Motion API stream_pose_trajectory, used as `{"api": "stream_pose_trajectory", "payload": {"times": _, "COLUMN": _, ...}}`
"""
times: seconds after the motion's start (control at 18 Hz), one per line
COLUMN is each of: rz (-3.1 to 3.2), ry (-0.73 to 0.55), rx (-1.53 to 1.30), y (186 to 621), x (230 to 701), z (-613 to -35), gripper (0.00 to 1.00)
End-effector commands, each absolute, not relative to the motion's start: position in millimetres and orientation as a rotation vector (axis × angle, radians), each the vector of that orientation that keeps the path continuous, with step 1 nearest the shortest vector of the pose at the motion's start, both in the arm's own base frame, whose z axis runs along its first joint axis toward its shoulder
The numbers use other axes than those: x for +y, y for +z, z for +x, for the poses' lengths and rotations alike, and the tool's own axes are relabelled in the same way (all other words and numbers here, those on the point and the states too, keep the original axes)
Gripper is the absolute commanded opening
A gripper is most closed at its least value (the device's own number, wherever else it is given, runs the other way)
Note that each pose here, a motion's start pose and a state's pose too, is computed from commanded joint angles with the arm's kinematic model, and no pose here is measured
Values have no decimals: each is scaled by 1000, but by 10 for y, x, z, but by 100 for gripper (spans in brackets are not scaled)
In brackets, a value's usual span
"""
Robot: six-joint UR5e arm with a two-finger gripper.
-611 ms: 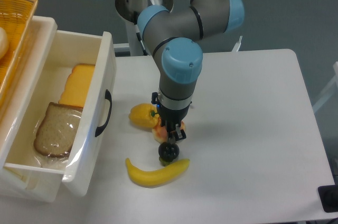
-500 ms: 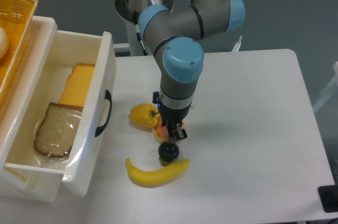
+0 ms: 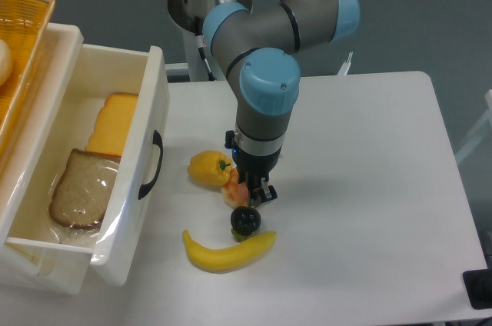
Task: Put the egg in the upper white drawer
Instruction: 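Lower the gripper onto the small brown egg and close it, then lift the egg up off the table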
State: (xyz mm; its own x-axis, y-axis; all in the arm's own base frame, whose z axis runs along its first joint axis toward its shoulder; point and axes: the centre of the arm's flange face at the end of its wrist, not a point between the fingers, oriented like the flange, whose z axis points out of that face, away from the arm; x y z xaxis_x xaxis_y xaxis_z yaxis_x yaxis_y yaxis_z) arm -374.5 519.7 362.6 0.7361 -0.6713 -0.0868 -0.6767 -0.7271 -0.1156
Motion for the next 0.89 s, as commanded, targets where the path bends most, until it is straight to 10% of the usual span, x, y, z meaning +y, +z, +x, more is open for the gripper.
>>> {"api": "stream_pose_trajectory", "payload": {"times": 0.89, "rz": -2880, "ry": -24, "rx": 414, "y": 4661, "x": 4585, "z": -3439, "gripper": 24}}
